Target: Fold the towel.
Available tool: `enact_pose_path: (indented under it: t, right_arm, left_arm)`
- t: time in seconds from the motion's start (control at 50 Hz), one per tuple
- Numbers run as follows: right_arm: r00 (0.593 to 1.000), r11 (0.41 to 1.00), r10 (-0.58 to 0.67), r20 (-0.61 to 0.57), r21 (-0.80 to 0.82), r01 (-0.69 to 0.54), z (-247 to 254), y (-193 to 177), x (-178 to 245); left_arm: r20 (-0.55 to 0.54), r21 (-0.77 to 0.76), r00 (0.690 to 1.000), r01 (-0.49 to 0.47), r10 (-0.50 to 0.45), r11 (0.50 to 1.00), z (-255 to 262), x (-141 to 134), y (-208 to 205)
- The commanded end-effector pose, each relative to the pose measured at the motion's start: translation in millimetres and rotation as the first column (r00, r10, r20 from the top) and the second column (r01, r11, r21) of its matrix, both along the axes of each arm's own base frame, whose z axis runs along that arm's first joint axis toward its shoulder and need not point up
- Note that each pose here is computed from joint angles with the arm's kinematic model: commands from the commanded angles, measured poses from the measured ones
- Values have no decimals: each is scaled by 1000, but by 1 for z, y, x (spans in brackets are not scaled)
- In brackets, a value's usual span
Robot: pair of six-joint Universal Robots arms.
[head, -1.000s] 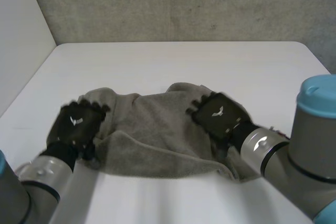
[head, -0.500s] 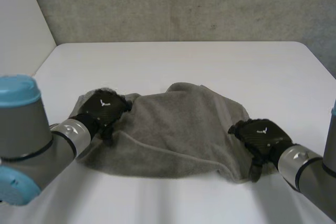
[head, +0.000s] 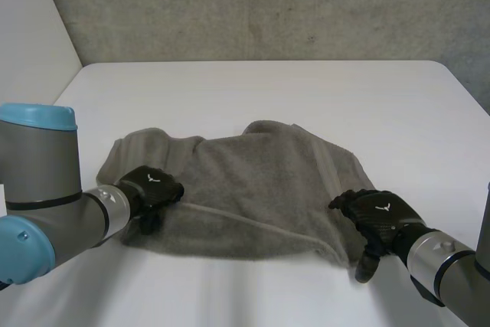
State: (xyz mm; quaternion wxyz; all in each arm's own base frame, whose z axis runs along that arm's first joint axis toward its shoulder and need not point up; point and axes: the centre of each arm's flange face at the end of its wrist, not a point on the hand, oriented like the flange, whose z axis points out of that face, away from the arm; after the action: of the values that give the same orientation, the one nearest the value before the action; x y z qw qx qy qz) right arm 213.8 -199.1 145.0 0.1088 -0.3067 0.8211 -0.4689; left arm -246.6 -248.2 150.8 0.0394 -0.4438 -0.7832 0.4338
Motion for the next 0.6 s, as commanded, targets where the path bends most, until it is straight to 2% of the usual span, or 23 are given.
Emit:
enact_pose_path:
  t: [0.02,0.2,0.4,0.46,0.5,0.52,0.54,0.56,0.6]
  right_arm:
    - [996,1000,-18,82,21,17,0,2,6]
    - [989,999,24,143,35,-29,0,10,26]
    - [992,998,15,126,55,-22,-17,-9,34]
    - [991,1000,7,136,-11,-5,-5,-26,35]
    - [987,990,25,156,-139,-4,22,-50,42]
    - [987,990,26,156,-140,-4,22,-50,42]
    - [986,974,44,161,-228,-7,41,-64,47]
    - [986,974,45,161,-228,-7,42,-64,47]
    - [984,905,86,156,-425,-12,92,-89,56]
  left_arm:
    - [-30,-13,999,-16,15,1000,10,1,4]
    - [-139,-63,988,-77,67,995,35,3,10]
    - [-248,-110,963,-135,104,985,57,5,9]
    - [-281,-146,952,-165,119,975,64,8,0]
    - [-299,-171,947,-177,120,969,68,8,-6]
    - [-320,-211,941,-188,114,959,75,8,-14]
    - [-348,-268,932,-200,99,942,87,7,-25]
    - [-348,-268,932,-200,99,942,87,7,-25]
    - [-404,-363,913,-226,66,904,109,1,-45]
